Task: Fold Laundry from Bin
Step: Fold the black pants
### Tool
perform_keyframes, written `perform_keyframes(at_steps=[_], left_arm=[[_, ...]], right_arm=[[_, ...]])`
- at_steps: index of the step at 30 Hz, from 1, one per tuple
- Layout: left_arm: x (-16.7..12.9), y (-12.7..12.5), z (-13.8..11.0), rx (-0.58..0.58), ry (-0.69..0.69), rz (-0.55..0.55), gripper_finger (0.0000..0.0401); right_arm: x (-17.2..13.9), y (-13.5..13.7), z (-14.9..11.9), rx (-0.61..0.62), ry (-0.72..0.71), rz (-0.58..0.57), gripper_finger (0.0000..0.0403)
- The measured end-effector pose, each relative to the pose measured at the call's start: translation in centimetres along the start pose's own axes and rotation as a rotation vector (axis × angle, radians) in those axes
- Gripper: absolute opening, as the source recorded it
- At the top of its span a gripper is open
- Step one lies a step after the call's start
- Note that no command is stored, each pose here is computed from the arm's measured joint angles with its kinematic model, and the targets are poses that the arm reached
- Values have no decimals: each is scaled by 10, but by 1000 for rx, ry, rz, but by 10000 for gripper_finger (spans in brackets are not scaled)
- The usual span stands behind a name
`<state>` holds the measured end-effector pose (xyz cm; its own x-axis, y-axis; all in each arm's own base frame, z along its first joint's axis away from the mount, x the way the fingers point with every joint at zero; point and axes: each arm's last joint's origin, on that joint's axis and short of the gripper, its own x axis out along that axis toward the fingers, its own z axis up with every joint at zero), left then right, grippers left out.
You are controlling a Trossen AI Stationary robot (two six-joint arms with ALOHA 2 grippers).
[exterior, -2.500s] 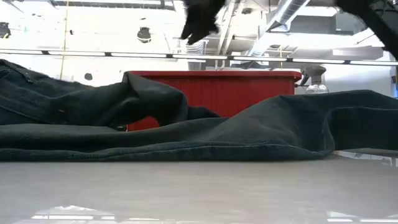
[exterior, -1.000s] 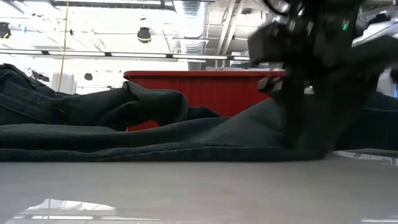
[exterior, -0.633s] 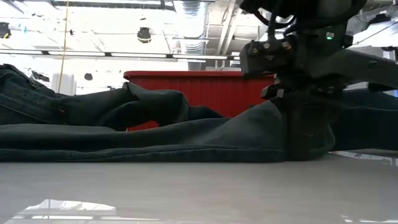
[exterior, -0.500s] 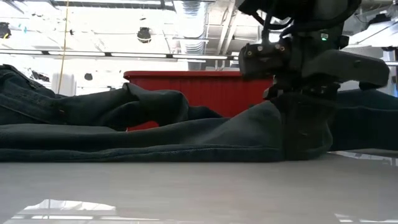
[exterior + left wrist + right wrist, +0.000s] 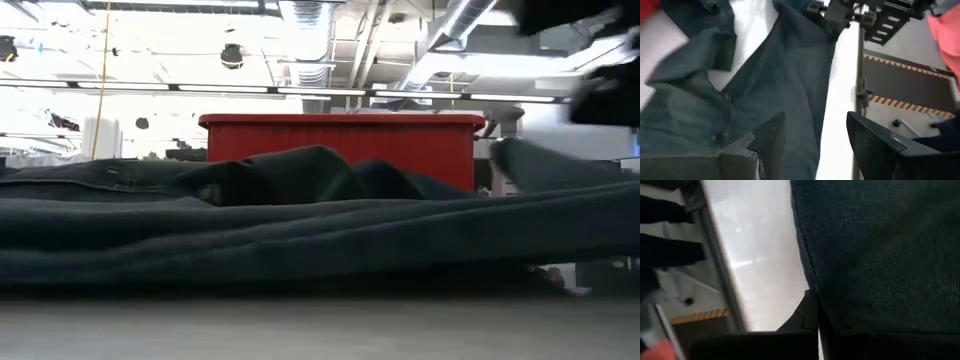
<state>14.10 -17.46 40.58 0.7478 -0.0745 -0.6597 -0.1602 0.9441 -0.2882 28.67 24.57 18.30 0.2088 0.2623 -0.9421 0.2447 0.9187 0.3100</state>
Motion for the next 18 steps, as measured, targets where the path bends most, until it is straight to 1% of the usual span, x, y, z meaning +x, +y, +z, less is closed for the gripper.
perform_keyframes(at_steps=[1, 3, 6, 9, 11, 12, 14, 15, 18], left_arm=[[-1, -2, -2, -19, 24, -18, 196], [0, -6, -8, -46, 79, -46, 196], [5, -15, -18, -18, 125, -43, 196], [15, -19, -28, 42, 149, 45, 196], [24, -19, -35, 62, 172, 138, 196], [28, -18, -39, 55, 181, 186, 196], [34, -17, -43, -7, 164, 253, 196], [36, -16, -46, -47, 147, 262, 196], [43, -15, -56, -158, 89, 234, 196]], right_arm=[[0, 3, -5, 33, 5, 2, 31], [1, 9, -15, 90, 16, 3, 61], [2, 17, -28, 119, 22, 15, 111], [2, 23, -35, 127, 18, 35, 152], [-1, 27, -36, 121, 10, 57, 175], [-3, 29, -35, 122, 4, 65, 184], [-8, 33, -30, 121, -24, 82, 198], [-11, 36, -28, 113, -39, 90, 202], [-22, 46, -22, 69, -91, 122, 207]])
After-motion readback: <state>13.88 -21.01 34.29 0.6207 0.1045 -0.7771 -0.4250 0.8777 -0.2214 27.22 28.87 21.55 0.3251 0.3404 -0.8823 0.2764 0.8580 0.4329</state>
